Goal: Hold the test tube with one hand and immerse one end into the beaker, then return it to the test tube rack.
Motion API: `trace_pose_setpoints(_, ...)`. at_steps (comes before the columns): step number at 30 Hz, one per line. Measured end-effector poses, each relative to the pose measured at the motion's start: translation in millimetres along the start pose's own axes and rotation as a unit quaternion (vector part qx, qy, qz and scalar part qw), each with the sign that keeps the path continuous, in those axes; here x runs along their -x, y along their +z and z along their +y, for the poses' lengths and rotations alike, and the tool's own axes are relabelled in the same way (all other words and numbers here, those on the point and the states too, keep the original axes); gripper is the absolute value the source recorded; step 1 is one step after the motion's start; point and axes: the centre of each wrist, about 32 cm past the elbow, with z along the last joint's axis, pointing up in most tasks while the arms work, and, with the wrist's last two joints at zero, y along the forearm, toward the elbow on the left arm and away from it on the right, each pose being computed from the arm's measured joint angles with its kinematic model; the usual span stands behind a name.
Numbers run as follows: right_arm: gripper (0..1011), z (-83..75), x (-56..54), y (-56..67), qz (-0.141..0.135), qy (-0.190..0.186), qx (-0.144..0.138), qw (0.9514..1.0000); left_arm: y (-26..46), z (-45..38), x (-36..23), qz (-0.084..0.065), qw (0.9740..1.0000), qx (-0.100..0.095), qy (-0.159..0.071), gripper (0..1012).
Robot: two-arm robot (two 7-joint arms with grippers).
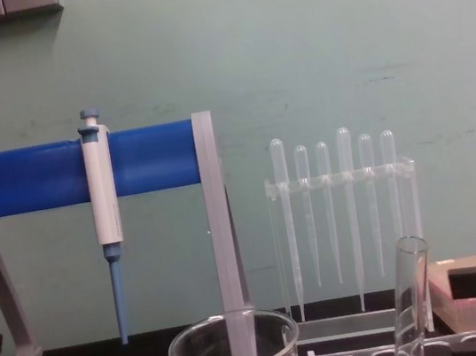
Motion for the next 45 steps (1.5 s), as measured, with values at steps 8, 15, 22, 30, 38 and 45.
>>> trace_pose_setpoints(8,1002,13.5,-3.7,-1.0,-0.007,-0.002,-0.001,1.0000,0.0,0.0,0.0,0.000,1.0000,0.000,0.000,1000)
trace_pose_setpoints(15,1002,21.1,-7.1,-0.5,-0.010,-0.006,-0.004,0.9999,0.0,0.0,0.0,0.000,1.0000,0.000,0.000,1000)
trace_pose_setpoints(22,1002,27.0,-8.3,-1.9,-0.008,-0.007,-0.007,0.9999,0.0,0.0,0.0,0.000,1.0000,0.000,0.000,1000)
trace_pose_setpoints(30,1002,35.5,-9.4,-5.8,-0.008,-0.014,-0.004,0.9999,0.0,0.0,0.0,0.000,1.0000,0.000,0.000,1000)
trace_pose_setpoints(38,1002,38.8,-8.9,-5.5,-0.012,-0.016,-0.003,0.9998,0.0,0.0,0.0,0.000,1.0000,0.000,0.000,1000)
trace_pose_setpoints(45,1002,38.6,-9.1,-5.3,-0.013,-0.016,-0.004,0.9998,0.0,0.0,0.0,0.000,1.0000,0.000,0.000,1000)
